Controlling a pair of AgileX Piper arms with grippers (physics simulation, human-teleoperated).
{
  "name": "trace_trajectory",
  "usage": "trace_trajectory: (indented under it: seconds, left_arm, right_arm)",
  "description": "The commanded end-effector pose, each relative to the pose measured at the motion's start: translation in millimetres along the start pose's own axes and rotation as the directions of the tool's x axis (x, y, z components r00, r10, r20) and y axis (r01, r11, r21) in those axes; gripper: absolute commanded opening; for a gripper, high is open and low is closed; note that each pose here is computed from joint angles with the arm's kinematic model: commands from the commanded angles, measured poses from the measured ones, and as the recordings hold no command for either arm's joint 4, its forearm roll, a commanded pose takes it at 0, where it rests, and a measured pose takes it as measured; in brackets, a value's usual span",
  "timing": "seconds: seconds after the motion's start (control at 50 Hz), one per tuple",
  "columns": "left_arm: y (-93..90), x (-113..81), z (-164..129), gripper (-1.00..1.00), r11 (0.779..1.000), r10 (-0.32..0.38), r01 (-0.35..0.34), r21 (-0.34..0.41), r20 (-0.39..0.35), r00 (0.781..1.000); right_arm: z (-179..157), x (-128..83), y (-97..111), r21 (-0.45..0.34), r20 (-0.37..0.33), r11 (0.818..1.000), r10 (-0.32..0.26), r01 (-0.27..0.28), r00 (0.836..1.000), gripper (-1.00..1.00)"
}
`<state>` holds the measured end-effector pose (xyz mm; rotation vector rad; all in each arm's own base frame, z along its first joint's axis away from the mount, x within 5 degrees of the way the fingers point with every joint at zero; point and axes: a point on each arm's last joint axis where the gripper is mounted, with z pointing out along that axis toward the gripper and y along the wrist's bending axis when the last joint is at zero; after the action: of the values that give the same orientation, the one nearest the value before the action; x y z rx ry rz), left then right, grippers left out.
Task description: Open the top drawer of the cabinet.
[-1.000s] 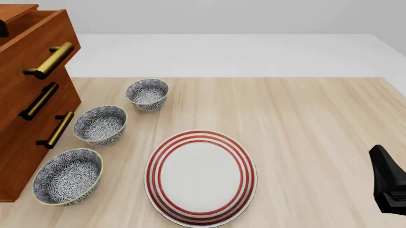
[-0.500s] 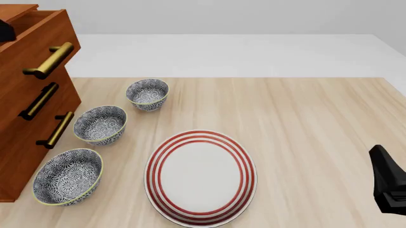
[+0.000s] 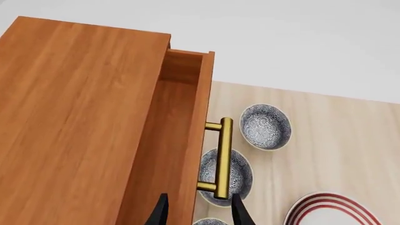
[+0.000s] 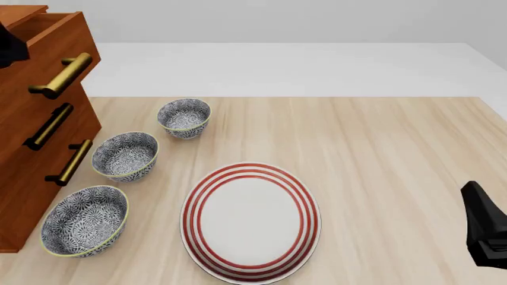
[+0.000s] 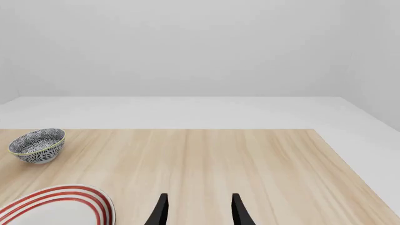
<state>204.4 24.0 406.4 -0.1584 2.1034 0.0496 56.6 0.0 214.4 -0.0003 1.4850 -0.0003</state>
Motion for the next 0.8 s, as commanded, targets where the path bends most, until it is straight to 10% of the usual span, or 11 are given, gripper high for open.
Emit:
trace_trajectory:
  seconds: [0.02, 0.8]
  left_arm:
    - [2.2, 0.2, 9, 1.0, 1.0, -0.003, 0.003, -0.009, -0.009, 1.0]
    - [6.9, 6.0, 35, 1.0, 1.0, -0.004, 0.003, -0.025, -0.038, 0.999]
  right_arm:
    - [0, 0, 0, 0.0, 0.0, 1.0, 0.0, 0.0, 1.0, 1.0]
    - [0, 0, 0, 0.0, 0.0, 1.0, 0.0, 0.0, 1.0, 1.0]
